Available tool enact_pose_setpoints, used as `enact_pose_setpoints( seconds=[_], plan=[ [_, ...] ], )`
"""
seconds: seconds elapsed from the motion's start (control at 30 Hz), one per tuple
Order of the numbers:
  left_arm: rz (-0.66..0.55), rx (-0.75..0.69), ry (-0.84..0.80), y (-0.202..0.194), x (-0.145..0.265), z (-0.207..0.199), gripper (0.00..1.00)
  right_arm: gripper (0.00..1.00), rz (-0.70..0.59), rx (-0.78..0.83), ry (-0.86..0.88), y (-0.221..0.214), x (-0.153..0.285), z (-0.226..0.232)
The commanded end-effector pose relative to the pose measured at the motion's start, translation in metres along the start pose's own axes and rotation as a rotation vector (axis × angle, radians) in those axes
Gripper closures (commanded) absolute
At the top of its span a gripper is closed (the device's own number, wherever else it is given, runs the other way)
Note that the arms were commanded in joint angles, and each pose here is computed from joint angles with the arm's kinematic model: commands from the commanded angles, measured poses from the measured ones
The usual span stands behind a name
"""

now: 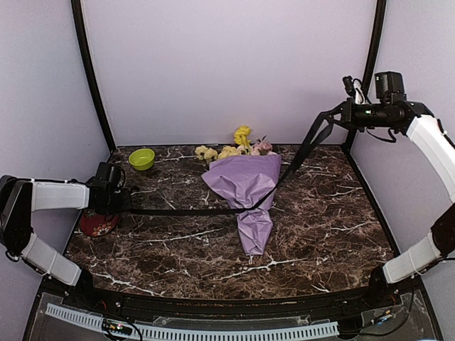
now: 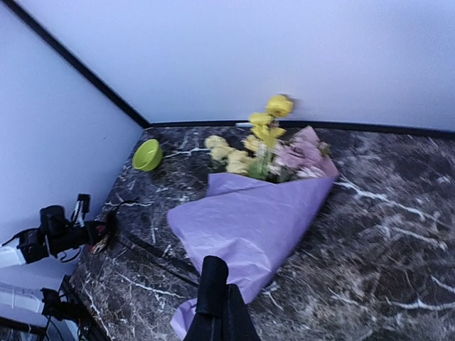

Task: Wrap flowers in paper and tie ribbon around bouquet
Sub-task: Adjust the ribbon on the folded bouquet.

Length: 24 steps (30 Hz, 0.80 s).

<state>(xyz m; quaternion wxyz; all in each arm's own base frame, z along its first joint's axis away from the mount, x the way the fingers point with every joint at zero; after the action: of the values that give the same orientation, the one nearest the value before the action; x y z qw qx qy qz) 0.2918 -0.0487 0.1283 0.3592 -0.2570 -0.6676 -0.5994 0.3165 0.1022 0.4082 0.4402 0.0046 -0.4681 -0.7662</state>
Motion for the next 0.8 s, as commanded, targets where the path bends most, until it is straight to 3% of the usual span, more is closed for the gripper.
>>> enact_pose_setpoints(
  seconds=[0.0, 0.13, 0.37, 0.6, 0.77],
  plan=[
    [-0.034, 0.217, 0.059, -0.006, 0.003, 0.036, 1.00, 1.00, -0.056, -0.152, -0.140, -0.011, 0.024, -0.047],
    [-0.066, 0.283, 0.115, -0.011, 0.007, 0.054, 1.00, 1.00, -0.010, -0.248, -0.277, -0.042, 0.028, -0.091],
    [-0.077, 0.373, 0.186, -0.018, 0.008, 0.075, 1.00, 1.00, -0.041, -0.462, -0.458, -0.103, 0.058, -0.167],
    [-0.102, 0.406, 0.235, -0.021, 0.013, 0.084, 1.00, 1.00, -0.232, -0.702, -0.488, -0.146, 0.089, -0.210],
    [-0.107, 0.418, 0.245, -0.022, 0.016, 0.086, 1.00, 1.00, -0.273, -0.779, -0.528, -0.165, 0.098, -0.227]
  ],
)
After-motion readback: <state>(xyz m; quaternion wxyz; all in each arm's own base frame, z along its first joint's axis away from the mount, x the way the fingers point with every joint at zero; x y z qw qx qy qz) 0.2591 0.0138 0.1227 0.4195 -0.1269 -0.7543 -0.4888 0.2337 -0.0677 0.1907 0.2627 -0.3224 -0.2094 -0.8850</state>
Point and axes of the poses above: each gripper's point midway between its finger pads, its own x axis back along the fingers, its own z axis along the line the jaws close on, y = z × x, the point moved 9 cm from there along x, back along the fingers, and after that the axes turned 6 degrees about -x, right-handed, at the moved point
